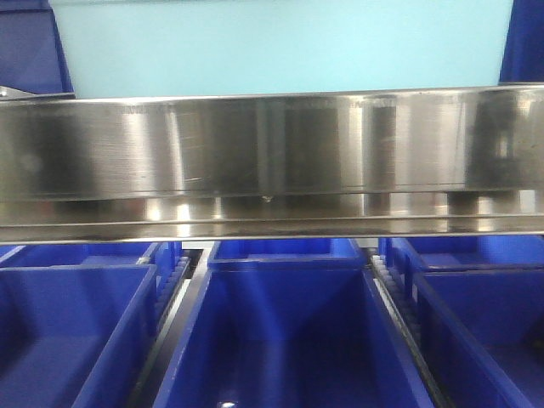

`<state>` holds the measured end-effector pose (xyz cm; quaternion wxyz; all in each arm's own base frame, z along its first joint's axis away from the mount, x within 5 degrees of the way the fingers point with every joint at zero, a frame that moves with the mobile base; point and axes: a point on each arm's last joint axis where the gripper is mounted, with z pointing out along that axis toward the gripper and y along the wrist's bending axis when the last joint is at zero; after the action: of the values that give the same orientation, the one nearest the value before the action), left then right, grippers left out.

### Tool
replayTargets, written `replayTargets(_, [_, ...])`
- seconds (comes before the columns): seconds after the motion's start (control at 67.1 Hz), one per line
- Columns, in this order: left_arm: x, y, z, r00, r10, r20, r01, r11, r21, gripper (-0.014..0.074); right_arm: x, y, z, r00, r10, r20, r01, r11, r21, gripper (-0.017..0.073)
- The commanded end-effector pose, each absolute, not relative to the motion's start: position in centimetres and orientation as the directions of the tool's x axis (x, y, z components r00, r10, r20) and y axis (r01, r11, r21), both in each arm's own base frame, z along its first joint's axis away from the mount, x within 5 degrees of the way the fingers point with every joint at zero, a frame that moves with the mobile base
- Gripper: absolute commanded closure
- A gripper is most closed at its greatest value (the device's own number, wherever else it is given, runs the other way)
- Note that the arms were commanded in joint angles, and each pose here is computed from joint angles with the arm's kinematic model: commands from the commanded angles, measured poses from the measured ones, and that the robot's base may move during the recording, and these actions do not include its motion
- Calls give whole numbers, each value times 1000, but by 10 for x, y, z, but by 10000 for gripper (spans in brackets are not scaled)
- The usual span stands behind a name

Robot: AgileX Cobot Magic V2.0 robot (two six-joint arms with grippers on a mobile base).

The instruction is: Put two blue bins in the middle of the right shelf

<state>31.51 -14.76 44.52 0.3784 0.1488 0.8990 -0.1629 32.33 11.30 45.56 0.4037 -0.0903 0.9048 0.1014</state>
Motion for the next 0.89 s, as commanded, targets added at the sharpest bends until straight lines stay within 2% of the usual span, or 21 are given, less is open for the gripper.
replayTargets(0.0, [314,-150,442,-686,147,-712,400,894,-200,704,325,113,458,-639,-92,-764,-255,962,98,713])
replayTargets(0.328, [314,-146,435,-719,189,-669,388,908,-160,699,323,112,448,-706,-115,-699,-247,965,90,713])
replayTargets(0.432, [314,-146,435,-721,191,-666,388,908,-160,608,323,112,448,-709,-116,-696,-247,965,90,688])
replayTargets(0.507, [313,-146,435,-723,192,-663,388,908,-160,493,322,112,447,-717,-119,-686,-246,965,89,601])
replayTargets(0.611, [313,-146,435,-724,193,-662,388,908,-159,284,321,112,447,-726,-123,-677,-245,966,88,349])
replayTargets(0.76, [310,-145,439,-716,189,-672,389,907,-160,56,317,110,451,-718,-120,-685,-246,965,89,-16])
replayTargets(0.834, [307,-143,443,-706,186,-684,391,907,-157,-6,311,108,457,-707,-116,-697,-247,965,90,-9])
replayTargets(0.879, [305,-142,446,-698,182,-693,392,906,-158,-13,307,107,461,-699,-113,-706,-248,964,91,-9])
